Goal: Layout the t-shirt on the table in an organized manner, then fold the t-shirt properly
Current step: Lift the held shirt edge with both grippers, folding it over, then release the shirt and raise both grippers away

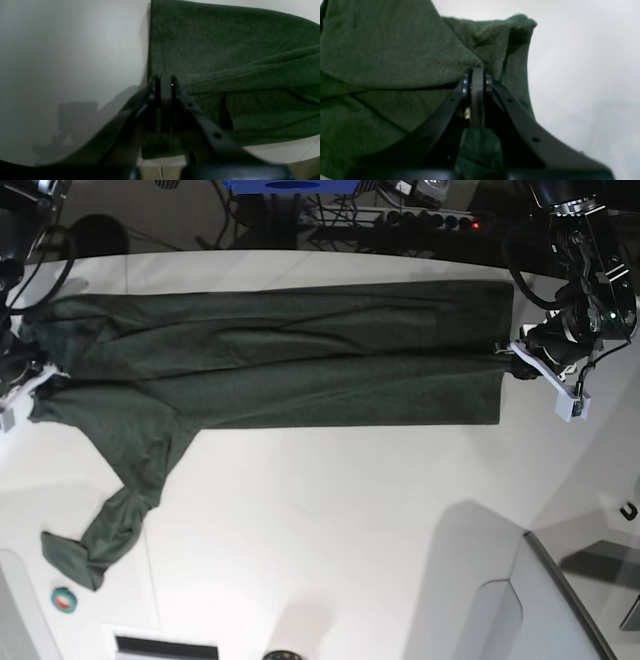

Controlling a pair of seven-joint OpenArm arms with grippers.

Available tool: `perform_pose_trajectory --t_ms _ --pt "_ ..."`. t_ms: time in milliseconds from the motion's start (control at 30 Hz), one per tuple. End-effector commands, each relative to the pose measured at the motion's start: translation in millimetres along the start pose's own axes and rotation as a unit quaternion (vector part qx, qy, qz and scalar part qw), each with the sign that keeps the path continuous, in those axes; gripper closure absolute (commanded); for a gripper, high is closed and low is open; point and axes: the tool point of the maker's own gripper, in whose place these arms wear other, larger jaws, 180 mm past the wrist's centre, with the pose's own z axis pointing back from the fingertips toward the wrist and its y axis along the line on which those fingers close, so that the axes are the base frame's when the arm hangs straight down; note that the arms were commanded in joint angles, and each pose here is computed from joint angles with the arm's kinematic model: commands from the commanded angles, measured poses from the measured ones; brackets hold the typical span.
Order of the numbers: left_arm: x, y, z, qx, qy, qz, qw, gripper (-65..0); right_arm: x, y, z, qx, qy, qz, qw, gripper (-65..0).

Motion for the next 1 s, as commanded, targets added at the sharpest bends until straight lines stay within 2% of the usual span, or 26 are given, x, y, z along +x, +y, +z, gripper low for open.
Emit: perform_pose_trajectory --t_ms 0,133,733,800,967 --pt "11 1 4 0.002 -0.018 -0.006 1.000 0.0 24 -9 6 -0.007 -0.031 0.009 0.9994 0.0" --pt "10 0 3 0.000 -0.017 -0.004 1.000 0.0 15 -8 6 -0.007 -0.014 0.010 0.9998 0.0" --pt "-1 5 -3 0.000 0.000 0.006 1.000 0.0 15 -8 5 -0.007 -0.013 0.009 0.9999 -0.5" --pt "-1 5 -3 0.000 0.000 0.005 1.000 0.0 15 -8 5 -0.007 -0.012 0.010 0.9999 -4.4" --pt "0 6 -2 0.003 -0.001 0.007 1.000 0.0 16 -10 8 -0.011 -0.005 0.012 0.9999 -23.6"
